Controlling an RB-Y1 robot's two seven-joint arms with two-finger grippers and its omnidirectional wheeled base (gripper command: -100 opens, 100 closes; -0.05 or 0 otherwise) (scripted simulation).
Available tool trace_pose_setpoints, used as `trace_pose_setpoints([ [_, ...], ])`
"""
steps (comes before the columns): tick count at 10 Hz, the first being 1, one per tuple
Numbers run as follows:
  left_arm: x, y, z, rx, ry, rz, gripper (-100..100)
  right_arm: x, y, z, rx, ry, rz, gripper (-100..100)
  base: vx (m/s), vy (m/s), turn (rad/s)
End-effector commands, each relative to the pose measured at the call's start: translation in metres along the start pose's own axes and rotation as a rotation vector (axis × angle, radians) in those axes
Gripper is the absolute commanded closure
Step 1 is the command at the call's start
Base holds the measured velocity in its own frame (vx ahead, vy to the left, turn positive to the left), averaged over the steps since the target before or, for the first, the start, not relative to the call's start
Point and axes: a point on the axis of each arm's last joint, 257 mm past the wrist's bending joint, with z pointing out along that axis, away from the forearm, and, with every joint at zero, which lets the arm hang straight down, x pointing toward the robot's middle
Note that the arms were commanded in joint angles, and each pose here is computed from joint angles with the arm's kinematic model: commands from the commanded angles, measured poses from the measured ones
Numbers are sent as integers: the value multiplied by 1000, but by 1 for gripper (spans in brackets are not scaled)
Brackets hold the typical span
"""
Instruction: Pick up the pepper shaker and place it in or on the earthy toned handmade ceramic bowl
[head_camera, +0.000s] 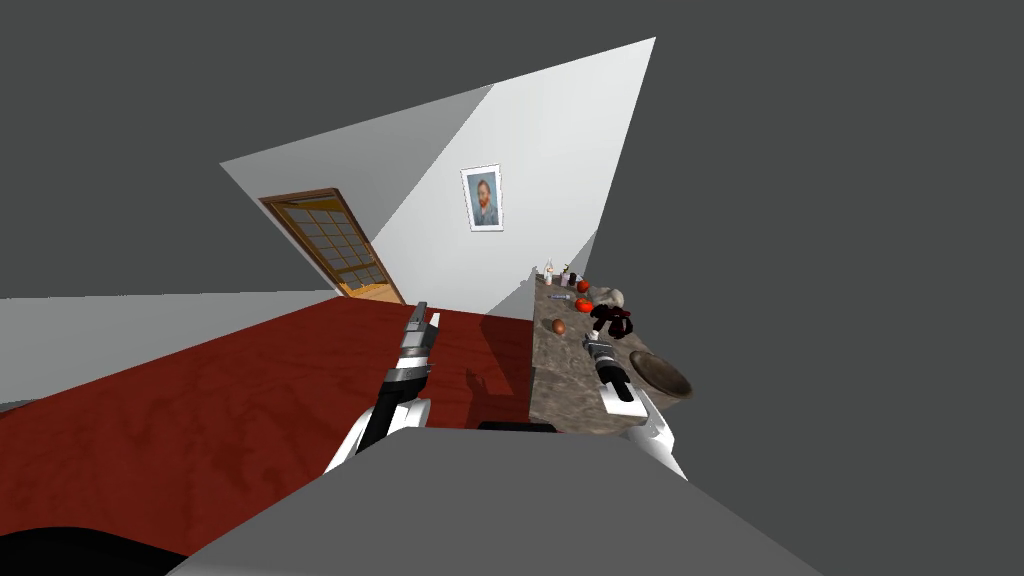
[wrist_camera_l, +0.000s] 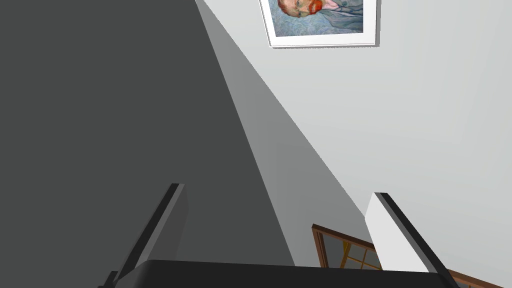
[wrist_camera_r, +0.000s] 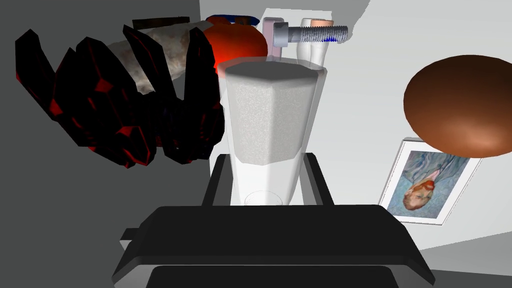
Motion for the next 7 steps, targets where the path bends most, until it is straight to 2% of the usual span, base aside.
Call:
trace_pose_setpoints([
  [1, 0, 0, 0, 0, 0, 0, 0, 0, 0, 0, 0, 0, 0, 100, 0, 0, 0],
  [2, 0, 0, 0, 0, 0, 0, 0, 0, 0, 0, 0, 0, -1, 100, 0, 0, 0],
  [3, 0, 0, 0, 0, 0, 0, 0, 0, 0, 0, 0, 0, -1, 0, 0, 0, 0],
  [4, 0, 0, 0, 0, 0, 0, 0, 0, -2, -2, -5, -3, -5, 100, 13, 26, -72],
  [7, 0, 0, 0, 0, 0, 0, 0, 0, -6, -8, -19, -9, -10, 100, 30, 40, -66],
])
